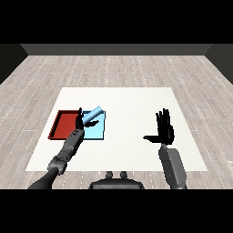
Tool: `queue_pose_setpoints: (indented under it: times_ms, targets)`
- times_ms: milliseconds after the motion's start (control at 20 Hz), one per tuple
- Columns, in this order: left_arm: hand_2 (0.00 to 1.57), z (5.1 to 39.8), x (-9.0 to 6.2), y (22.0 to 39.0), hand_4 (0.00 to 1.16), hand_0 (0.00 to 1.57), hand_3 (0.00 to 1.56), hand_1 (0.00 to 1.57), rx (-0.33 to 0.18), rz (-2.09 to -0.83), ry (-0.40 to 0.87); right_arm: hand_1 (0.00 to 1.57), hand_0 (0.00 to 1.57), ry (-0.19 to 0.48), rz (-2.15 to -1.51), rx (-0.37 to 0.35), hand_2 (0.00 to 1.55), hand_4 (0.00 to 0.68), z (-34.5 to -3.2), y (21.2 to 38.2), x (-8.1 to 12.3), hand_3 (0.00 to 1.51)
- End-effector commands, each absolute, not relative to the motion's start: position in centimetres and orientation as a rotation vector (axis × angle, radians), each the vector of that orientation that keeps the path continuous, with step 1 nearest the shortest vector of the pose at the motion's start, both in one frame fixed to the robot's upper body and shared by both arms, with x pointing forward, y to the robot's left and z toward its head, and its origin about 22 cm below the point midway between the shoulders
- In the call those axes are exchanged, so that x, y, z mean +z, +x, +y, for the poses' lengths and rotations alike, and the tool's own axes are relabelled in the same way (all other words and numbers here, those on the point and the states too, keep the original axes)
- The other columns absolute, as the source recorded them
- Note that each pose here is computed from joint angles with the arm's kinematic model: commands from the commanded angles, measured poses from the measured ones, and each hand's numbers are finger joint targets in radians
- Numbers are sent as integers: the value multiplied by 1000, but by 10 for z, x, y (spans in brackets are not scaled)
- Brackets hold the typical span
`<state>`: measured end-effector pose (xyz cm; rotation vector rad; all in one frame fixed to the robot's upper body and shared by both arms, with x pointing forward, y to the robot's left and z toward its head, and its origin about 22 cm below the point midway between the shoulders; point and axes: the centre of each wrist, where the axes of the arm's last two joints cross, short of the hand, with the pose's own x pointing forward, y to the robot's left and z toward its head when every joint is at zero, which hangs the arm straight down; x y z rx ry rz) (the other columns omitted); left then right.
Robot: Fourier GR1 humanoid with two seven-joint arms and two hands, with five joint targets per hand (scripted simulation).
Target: Pick the blue can and put it in the blue box
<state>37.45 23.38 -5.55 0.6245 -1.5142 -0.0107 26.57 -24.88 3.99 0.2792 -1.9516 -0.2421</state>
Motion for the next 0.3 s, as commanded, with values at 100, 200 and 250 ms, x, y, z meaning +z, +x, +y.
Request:
queue_pose_setpoints:
  times_ms: [100, 200, 250]
  targets:
    - [0, 224, -40, 367, 0, 0, 0, 0, 1, -1908, 392, 0, 0, 240, -1928, -155, 0, 0, -252, 267, 45, 0]
    - [0, 212, -39, 358, 0, 0, 0, 0, 23, -1990, 293, 0, 0, 240, -1912, -172, 0, 0, -259, 258, 37, 0]
    - [0, 208, -39, 352, 0, 0, 0, 0, 14, -2004, 266, 0, 0, 217, -1912, -163, 0, 0, -261, 268, 38, 0]
